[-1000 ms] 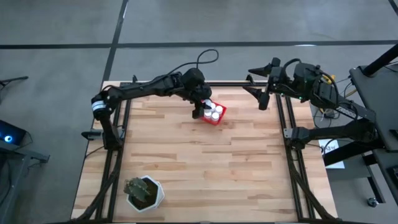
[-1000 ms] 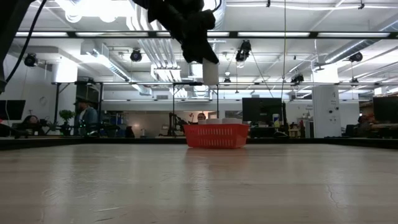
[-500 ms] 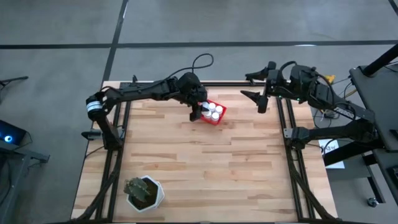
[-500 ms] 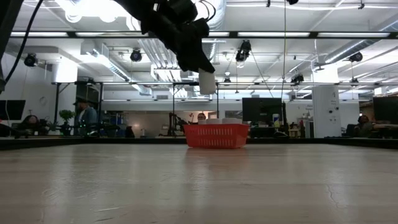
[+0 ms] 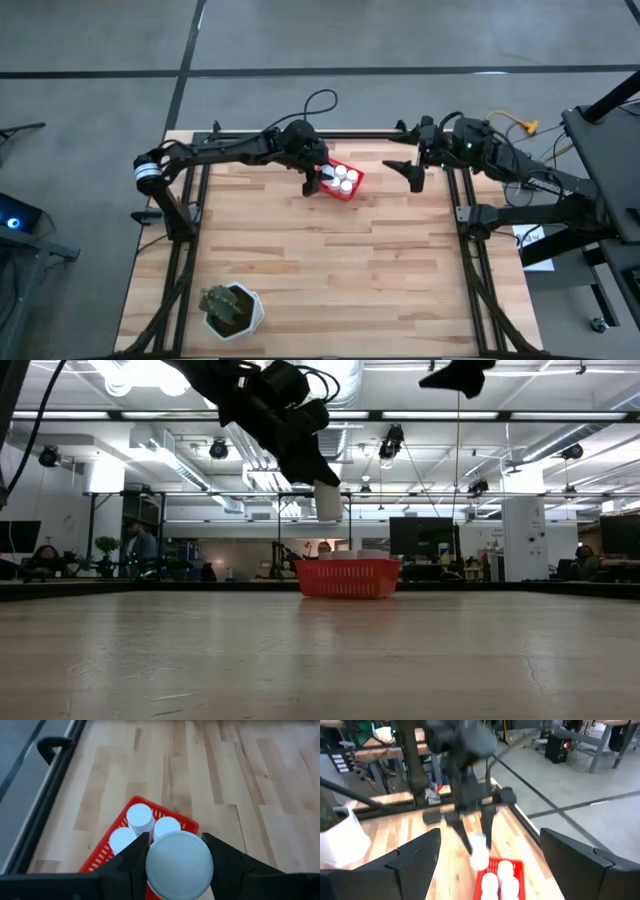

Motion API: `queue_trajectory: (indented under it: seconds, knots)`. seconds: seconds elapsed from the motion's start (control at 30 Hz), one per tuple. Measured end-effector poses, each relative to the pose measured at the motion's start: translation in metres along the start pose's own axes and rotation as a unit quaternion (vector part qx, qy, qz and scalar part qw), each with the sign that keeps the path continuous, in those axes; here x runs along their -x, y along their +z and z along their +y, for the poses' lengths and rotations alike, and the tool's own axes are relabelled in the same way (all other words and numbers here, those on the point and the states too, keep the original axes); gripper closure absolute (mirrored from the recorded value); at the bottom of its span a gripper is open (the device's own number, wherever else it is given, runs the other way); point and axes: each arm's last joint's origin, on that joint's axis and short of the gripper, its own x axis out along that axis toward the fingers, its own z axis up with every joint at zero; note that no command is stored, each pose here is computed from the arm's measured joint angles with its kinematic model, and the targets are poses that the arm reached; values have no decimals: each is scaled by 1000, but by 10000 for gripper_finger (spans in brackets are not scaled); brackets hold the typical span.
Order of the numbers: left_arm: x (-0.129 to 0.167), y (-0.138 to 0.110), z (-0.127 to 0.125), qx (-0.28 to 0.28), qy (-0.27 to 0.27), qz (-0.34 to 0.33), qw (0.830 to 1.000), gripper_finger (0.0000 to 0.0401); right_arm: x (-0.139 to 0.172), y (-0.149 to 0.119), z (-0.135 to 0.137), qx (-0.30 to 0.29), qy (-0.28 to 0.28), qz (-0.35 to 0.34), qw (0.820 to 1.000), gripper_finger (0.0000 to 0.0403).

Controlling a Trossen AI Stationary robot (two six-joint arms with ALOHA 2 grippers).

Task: Pick and place pill bottles into a basket
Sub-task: Put the white pill bottle into the red bin

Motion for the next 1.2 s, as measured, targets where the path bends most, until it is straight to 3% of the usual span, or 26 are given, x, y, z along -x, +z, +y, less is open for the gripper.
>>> queue_trajectory:
  seconds: [0.1,0.3,0.53,0.9,1.2]
  knots:
    - [6,3,1,-5,4,-9,1000,261,2,-18,0,-1,3,-14,1000,76]
    - [9,0,8,3,8,-16,1000,261,22,-57,0,-34,31,-133,990,76]
    - [10,2,9,2,0,-29,1000,261,26,-120,1,-69,75,-88,991,76]
    - [9,0,9,-1,-4,-29,1000,261,30,-150,0,-52,76,-60,994,76]
    - [0,-22,7,9,-10,-11,1000,261,33,-159,1,-4,92,-86,992,76]
